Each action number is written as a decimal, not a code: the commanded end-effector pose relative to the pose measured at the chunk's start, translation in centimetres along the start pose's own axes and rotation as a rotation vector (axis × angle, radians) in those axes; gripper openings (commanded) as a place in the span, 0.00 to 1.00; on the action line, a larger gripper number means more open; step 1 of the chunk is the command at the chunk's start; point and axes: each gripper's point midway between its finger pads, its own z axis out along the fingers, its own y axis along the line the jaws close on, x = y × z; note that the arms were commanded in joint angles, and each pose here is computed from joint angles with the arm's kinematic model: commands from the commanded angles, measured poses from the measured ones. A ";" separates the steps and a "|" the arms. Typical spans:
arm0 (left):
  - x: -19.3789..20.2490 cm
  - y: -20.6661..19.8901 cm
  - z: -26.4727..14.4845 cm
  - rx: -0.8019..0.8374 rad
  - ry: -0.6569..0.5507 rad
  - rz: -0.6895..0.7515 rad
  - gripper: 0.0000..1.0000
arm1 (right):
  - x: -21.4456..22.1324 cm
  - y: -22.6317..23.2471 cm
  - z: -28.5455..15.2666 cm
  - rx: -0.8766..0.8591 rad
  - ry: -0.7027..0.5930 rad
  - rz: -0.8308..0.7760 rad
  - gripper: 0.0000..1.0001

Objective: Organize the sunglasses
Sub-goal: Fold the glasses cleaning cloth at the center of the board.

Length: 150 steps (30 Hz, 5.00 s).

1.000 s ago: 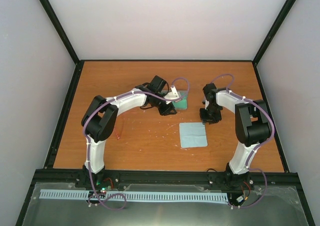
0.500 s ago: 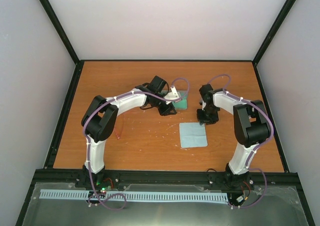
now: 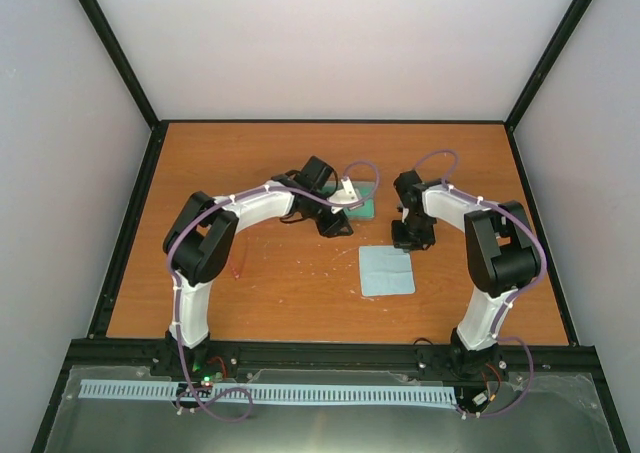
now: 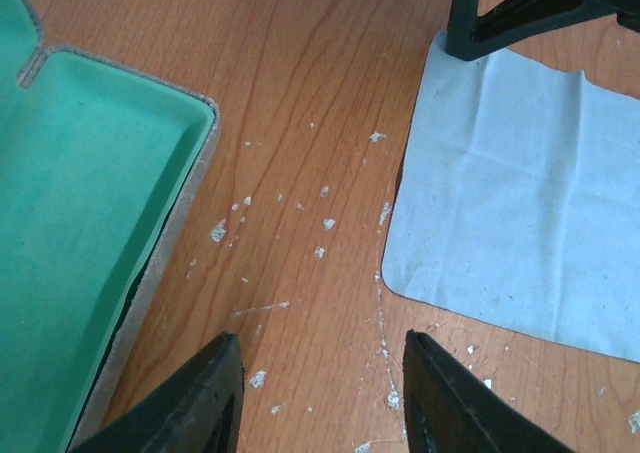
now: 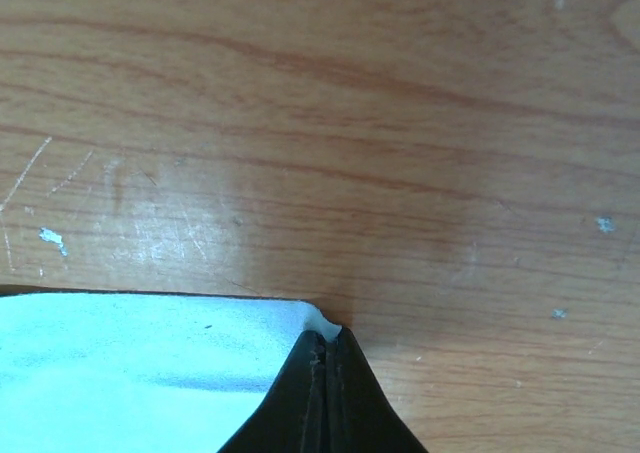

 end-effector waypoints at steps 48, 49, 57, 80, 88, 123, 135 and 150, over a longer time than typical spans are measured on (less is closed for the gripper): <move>2.3 -4.9 6.6 0.068 0.162 0.088 0.22 | -0.4 0.5 -0.2 -0.004 -0.048 0.066 0.03; 2.6 -4.9 6.6 0.066 0.169 0.091 0.18 | -0.4 0.6 -0.3 -0.005 -0.049 0.064 0.03; 3.6 -4.3 6.6 0.026 0.197 0.110 0.01 | -0.5 0.5 -0.5 -0.007 -0.060 0.065 0.03; -3.5 -2.1 2.8 -0.156 0.011 0.243 0.01 | -2.0 1.3 -3.2 -0.067 -0.220 0.023 0.03; -3.1 -2.7 2.5 -0.138 0.004 0.252 0.01 | -1.6 1.2 -4.4 -0.089 -0.283 0.035 0.03; 0.5 -7.4 2.5 0.001 0.017 0.191 0.01 | 3.8 1.3 -2.0 -0.183 -0.222 0.070 0.03; 1.2 -9.2 2.8 0.050 0.026 0.186 0.03 | 4.8 1.1 -1.3 -0.190 -0.203 0.082 0.03; 2.5 -10.1 2.7 0.063 0.048 0.180 0.11 | 6.5 1.2 -1.7 -0.234 -0.206 0.092 0.15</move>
